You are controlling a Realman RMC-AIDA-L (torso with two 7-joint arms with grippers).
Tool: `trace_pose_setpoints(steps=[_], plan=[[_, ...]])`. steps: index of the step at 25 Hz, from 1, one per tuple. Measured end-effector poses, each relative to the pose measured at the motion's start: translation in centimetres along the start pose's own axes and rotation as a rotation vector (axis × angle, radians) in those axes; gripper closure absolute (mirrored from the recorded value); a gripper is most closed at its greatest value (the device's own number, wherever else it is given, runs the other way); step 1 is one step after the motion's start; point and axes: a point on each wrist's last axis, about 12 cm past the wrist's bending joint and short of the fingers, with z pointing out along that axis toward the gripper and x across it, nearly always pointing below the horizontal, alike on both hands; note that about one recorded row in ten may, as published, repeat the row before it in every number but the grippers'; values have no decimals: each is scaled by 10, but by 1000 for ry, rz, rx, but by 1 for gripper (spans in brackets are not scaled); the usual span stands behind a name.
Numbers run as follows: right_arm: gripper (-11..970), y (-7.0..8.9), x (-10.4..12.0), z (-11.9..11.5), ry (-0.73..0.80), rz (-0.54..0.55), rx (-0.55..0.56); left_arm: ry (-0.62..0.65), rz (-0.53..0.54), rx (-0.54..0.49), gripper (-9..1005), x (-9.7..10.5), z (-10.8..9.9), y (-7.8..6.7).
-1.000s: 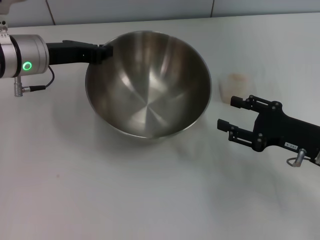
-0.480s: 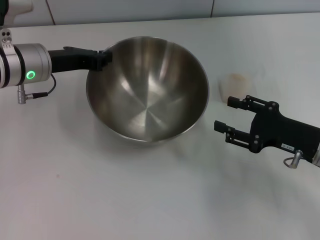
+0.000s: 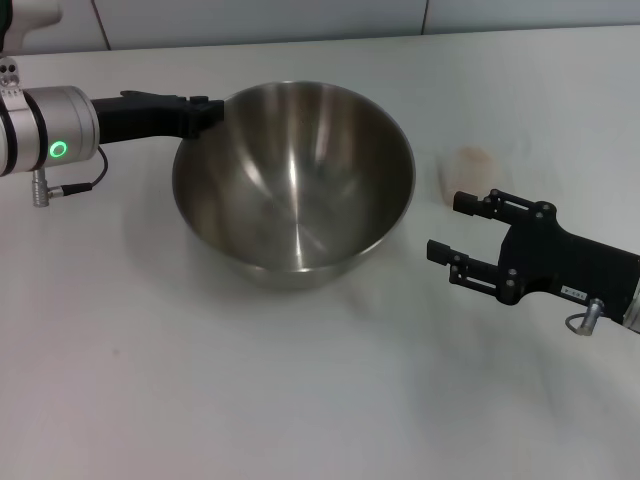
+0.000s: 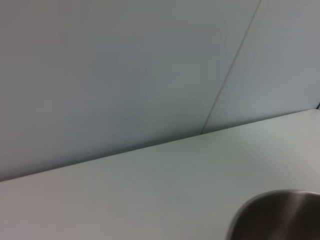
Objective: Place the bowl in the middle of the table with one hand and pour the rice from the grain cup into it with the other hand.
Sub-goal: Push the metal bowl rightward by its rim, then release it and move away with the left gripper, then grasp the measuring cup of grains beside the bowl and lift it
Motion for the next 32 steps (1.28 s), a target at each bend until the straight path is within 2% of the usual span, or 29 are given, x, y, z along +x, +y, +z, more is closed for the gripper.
trace_pose_setpoints(steps=[13, 18, 20, 21, 24, 26, 27, 28, 29, 30, 32], plan=[[272, -2, -2, 3, -5, -2, 7, -87, 25, 11, 584, 3, -6, 2], [272, -3, -2, 4, -5, -5, 8, -99, 28, 0, 383, 2, -10, 5], [272, -4, -2, 4, -2, -5, 12, -128, 40, -9, 238, -1, -19, 9], [272, -4, -2, 4, 0, -5, 14, -155, 41, -14, 166, -2, -26, 11], [272, -5, -2, 5, 2, -5, 17, -290, 44, -17, 167, -4, -51, 16], [272, -5, -2, 5, 2, -4, 20, -423, 46, 5, 167, -1, -72, 17], [271, -6, -2, 5, 2, -3, 23, -423, 46, 5, 171, -1, -72, 17], [271, -6, -2, 5, 2, -2, 26, -525, 78, 33, 175, 4, -84, 16], [271, -6, -2, 6, 2, -2, 27, -525, 78, 33, 179, 4, -84, 16], [271, -7, -3, 8, 1, -5, 28, -700, 185, 97, 183, 22, -102, 8], [271, -8, -3, 8, -1, -8, 29, -747, 239, 125, 192, 28, -109, 3]])
